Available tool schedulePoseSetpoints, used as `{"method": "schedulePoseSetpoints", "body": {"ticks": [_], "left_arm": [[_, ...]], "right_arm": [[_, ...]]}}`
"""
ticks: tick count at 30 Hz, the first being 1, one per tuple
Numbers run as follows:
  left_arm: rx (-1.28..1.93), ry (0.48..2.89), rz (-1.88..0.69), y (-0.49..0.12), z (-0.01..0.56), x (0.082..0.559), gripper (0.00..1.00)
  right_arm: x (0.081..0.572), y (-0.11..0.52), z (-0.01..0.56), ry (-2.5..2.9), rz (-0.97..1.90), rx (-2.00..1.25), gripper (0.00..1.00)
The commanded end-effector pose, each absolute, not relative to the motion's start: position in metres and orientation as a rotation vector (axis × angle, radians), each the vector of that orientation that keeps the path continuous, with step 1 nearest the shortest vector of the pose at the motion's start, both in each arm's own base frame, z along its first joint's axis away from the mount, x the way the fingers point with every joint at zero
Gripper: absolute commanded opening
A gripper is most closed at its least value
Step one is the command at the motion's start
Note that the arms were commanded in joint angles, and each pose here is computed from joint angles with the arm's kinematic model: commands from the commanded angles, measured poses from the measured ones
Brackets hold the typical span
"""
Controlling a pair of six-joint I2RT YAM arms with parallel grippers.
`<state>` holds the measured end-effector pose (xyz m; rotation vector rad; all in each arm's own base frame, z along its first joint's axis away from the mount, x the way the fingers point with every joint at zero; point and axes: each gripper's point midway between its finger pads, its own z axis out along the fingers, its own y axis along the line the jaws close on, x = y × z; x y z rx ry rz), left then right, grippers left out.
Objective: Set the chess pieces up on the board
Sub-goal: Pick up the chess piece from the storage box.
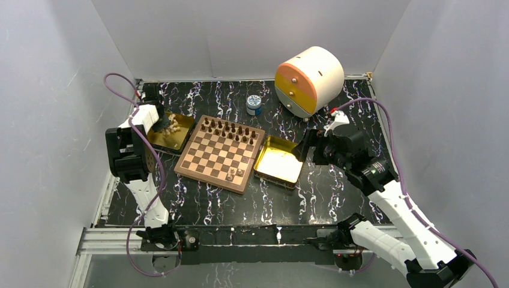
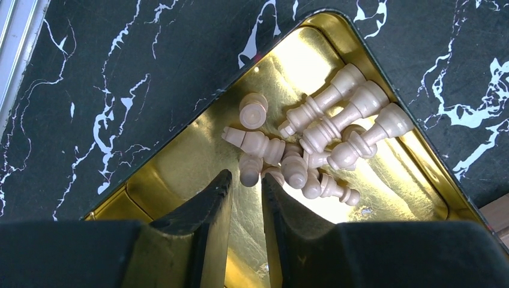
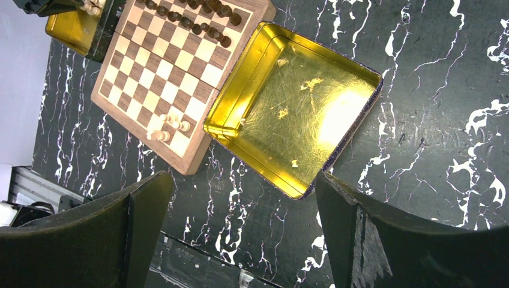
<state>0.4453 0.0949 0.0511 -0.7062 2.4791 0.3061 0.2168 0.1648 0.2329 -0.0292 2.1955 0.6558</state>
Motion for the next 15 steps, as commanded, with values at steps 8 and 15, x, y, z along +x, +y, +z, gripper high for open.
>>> {"method": "schedulePoseSetpoints", "body": {"ticks": [8, 15], "left_arm": [[-0.704, 2.449, 0.304, 0.1018, 0.0594, 0.4574, 0.23], [-0.705, 2.461, 0.299, 0.1007, 0.0544, 0.4573, 0.22]], "right_arm": [[0.2236, 0.1648, 0.2441, 2.134, 0.661, -0.026, 0.99], [0.2245, 0.1647, 0.2436, 2.136, 0.655, -0.029, 0.99]]}}
